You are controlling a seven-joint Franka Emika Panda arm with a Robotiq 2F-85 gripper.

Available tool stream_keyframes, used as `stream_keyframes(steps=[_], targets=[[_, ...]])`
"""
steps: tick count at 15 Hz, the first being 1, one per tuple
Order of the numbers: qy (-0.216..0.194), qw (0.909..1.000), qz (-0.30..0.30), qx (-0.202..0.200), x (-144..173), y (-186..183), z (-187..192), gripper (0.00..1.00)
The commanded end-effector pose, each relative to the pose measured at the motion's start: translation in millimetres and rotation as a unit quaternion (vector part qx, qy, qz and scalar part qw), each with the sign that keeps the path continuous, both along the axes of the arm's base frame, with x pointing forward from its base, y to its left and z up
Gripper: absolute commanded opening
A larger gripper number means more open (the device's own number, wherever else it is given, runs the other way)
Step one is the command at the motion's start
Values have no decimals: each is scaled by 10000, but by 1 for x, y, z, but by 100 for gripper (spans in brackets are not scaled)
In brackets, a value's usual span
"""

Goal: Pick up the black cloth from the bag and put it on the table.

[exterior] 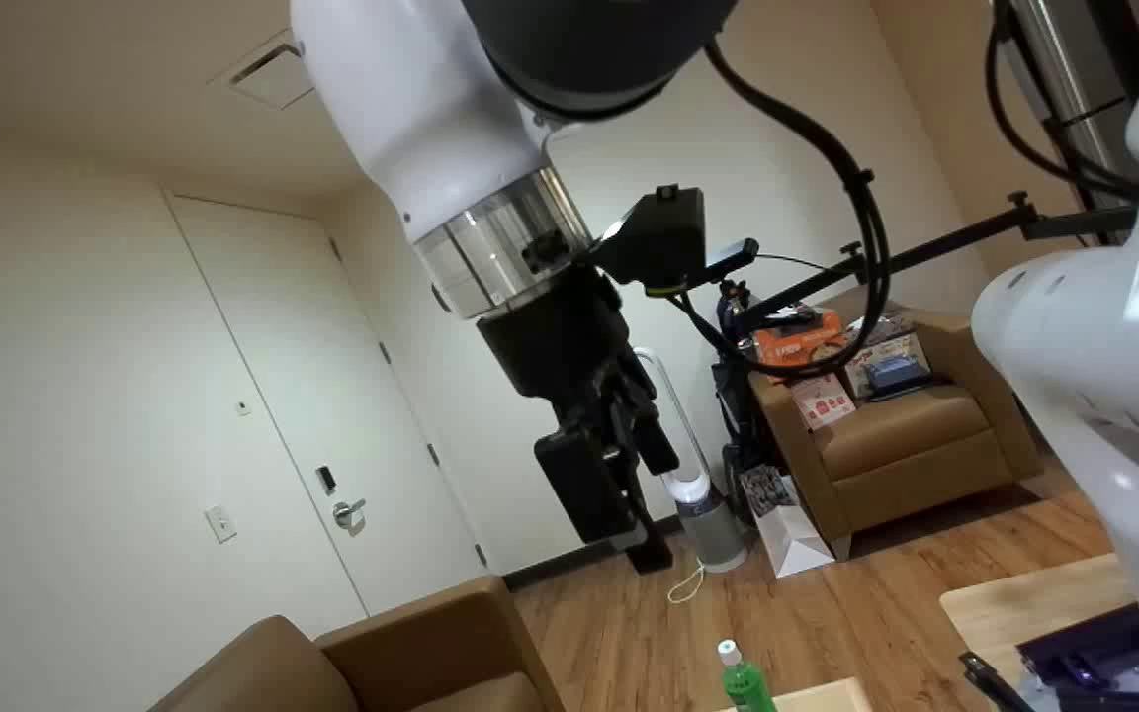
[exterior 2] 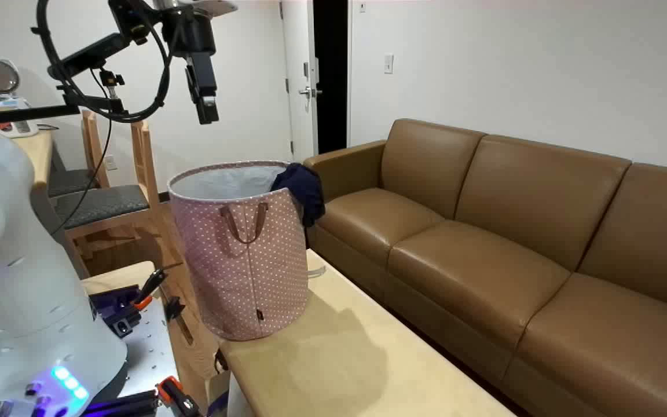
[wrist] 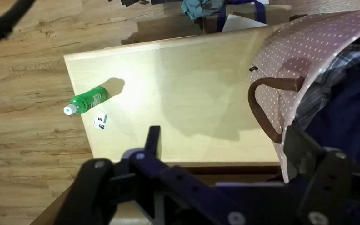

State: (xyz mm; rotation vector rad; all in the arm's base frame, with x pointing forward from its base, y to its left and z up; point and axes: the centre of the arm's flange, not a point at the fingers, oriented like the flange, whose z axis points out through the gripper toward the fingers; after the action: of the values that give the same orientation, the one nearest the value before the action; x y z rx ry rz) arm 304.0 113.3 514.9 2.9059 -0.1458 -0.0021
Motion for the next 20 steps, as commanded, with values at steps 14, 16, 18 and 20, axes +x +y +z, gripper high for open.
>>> stream_keyframes(steps=[14,16,18,20], targets=[[-484,9977,41,471,55,29,-15,100],[-469,9976,137,486,63,37,-16,100],[-436,9982,237,346,64,37,-13,100],[0,10000,0,0,0,0,0,100]])
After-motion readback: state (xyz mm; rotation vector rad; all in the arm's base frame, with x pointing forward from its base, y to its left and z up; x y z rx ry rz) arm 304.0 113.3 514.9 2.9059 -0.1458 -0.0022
